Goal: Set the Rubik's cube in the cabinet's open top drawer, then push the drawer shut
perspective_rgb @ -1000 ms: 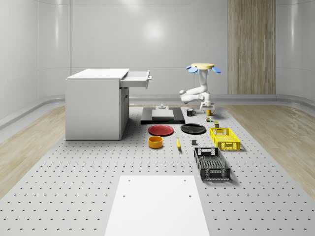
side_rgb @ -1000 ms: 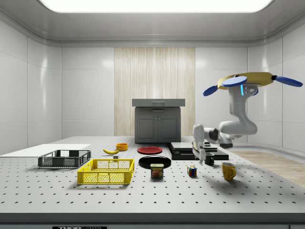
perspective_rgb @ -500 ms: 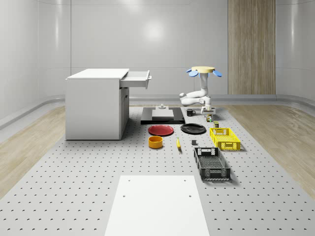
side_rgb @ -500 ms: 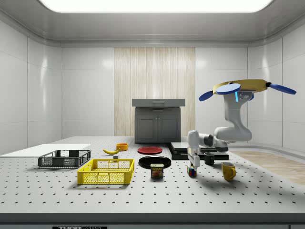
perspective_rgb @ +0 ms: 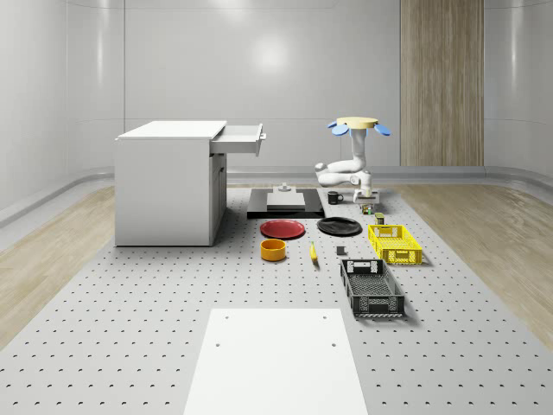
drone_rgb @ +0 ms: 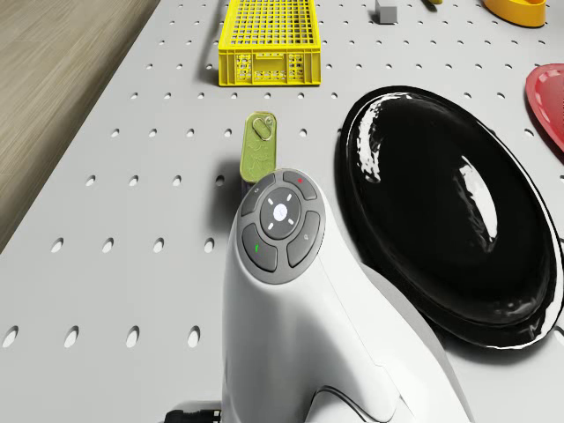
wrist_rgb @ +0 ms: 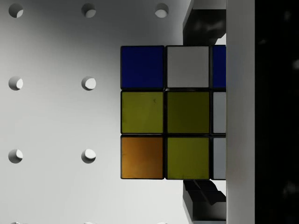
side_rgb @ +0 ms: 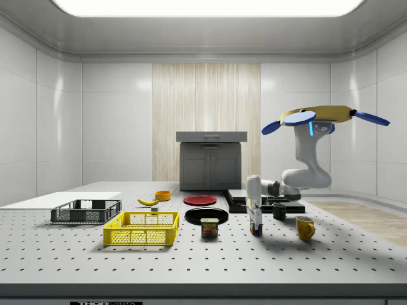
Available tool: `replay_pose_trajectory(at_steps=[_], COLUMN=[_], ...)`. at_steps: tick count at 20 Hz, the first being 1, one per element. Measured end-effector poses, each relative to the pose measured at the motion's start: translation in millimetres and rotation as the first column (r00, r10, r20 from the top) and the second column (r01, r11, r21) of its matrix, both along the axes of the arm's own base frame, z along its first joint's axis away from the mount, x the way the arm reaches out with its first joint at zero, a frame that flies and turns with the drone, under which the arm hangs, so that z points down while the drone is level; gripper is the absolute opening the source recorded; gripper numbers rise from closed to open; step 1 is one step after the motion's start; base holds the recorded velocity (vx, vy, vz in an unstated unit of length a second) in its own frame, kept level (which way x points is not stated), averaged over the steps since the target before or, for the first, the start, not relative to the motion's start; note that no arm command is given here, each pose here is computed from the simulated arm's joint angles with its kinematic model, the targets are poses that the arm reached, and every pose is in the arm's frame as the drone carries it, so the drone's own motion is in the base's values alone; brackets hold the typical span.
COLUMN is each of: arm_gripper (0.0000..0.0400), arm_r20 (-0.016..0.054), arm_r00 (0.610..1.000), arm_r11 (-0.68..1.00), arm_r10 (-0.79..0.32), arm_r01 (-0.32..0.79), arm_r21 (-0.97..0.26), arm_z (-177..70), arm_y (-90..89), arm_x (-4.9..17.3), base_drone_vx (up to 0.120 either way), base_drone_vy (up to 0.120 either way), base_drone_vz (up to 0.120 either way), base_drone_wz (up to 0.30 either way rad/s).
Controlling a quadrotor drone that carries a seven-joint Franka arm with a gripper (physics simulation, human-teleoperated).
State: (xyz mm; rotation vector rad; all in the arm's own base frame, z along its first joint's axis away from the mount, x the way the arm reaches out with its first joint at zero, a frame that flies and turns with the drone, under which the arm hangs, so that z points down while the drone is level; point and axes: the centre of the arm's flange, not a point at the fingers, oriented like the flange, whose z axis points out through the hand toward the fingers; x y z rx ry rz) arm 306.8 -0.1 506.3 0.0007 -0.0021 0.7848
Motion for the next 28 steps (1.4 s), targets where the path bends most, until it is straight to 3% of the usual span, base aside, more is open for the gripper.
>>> replay_pose_trajectory(at_steps=[4,8,13,19,23,28], arm_gripper=[0.04,0.0353,0.0333,0.0327,0.0326,0.0325], arm_r20=[0.0001,0.0001,0.0001,0.0,-0.0001,-0.0002], arm_r00=[1.0,1.0,1.0,1.0,1.0,1.0], arm_r11=[1.0,1.0,1.0,1.0,1.0,1.0], arm_r10=[0.0,0.0,0.0,0.0,0.0,0.0], arm_r01=[0.0,0.0,0.0,0.0,0.0,0.0], arm_r21=[0.0,0.0,0.0,0.0,0.0,0.0], arm_z=[9,13,15,-2,-19,-32], arm_y=[0.0,0.0,0.1,0.1,0.2,0.1], arm_x=[0.0,0.0,0.0,0.0,-0.1,-0.1], base_drone_vx=[0.0,0.0,0.0,0.0,0.0,0.12], base_drone_vy=[0.0,0.0,0.0,0.0,0.0,-0.12], base_drone_vz=[0.0,0.0,0.0,0.007,0.12,0.12], base_drone_wz=[0.0,0.0,0.0,0.0,0.0,0.0])
